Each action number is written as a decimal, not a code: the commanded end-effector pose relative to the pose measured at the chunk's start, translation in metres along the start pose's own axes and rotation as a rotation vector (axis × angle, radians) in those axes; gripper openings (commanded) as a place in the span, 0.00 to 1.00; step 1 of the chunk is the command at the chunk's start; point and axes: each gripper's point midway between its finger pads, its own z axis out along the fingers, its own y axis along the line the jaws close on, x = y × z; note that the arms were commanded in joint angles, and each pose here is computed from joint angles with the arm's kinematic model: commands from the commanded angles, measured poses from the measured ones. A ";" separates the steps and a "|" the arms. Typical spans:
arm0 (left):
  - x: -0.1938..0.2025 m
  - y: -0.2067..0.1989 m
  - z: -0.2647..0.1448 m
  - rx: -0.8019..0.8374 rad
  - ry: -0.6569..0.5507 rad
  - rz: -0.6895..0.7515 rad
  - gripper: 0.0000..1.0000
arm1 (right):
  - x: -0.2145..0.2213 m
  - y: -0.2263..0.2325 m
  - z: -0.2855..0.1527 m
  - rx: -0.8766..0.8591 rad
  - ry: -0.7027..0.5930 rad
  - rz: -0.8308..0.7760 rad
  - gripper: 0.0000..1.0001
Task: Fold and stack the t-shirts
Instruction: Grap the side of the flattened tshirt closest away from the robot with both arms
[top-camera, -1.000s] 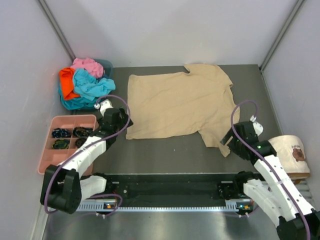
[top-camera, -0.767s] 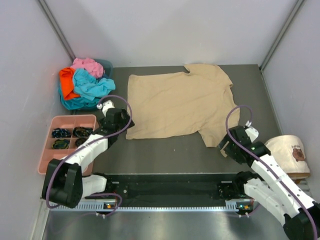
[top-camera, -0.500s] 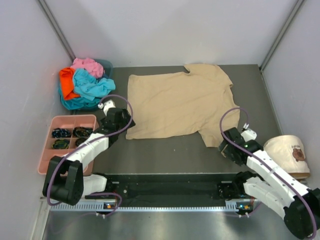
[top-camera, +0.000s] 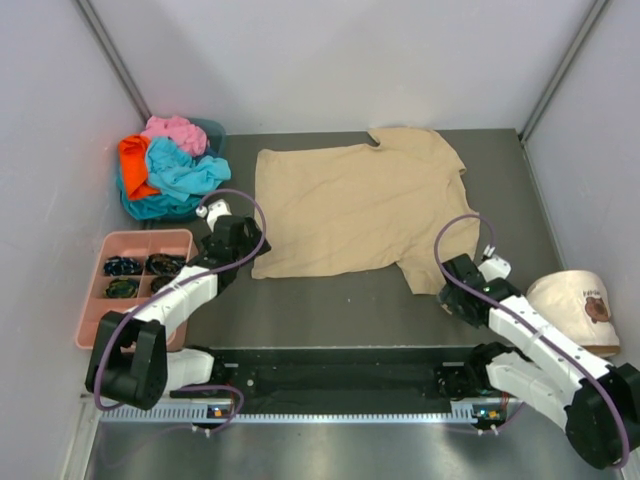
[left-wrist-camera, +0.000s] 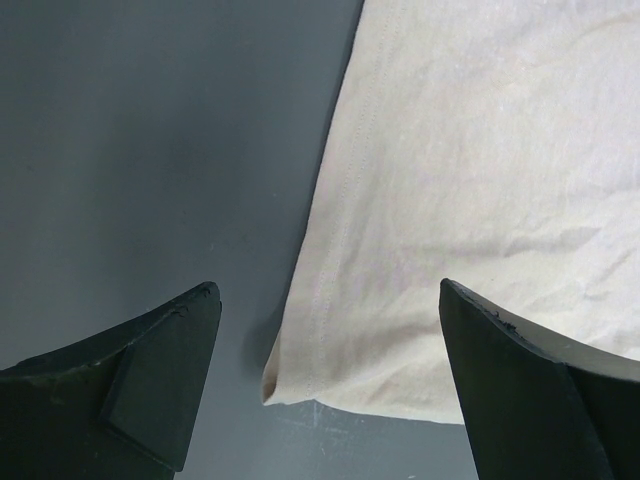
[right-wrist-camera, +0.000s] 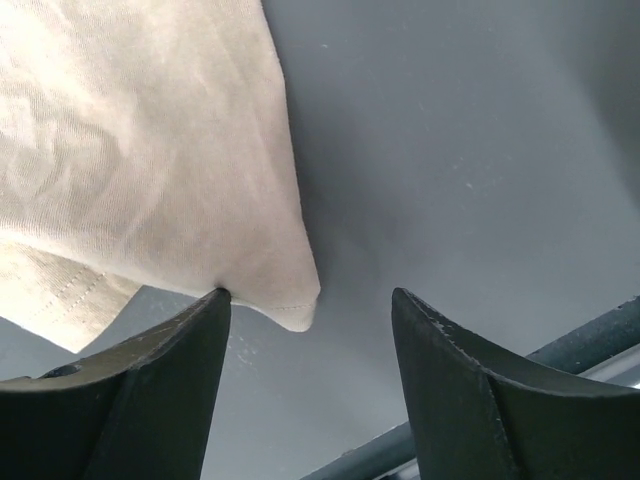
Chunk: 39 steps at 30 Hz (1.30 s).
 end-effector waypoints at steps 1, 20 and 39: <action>-0.020 -0.012 -0.003 0.033 -0.068 -0.020 0.95 | -0.006 0.006 0.002 -0.013 -0.032 -0.008 0.64; -0.016 -0.004 -0.002 0.007 -0.072 -0.017 0.95 | 0.011 0.020 0.012 -0.036 0.053 -0.039 0.40; 0.025 0.013 -0.012 -0.041 0.016 -0.018 0.93 | 0.003 0.033 0.009 -0.078 0.039 -0.057 0.00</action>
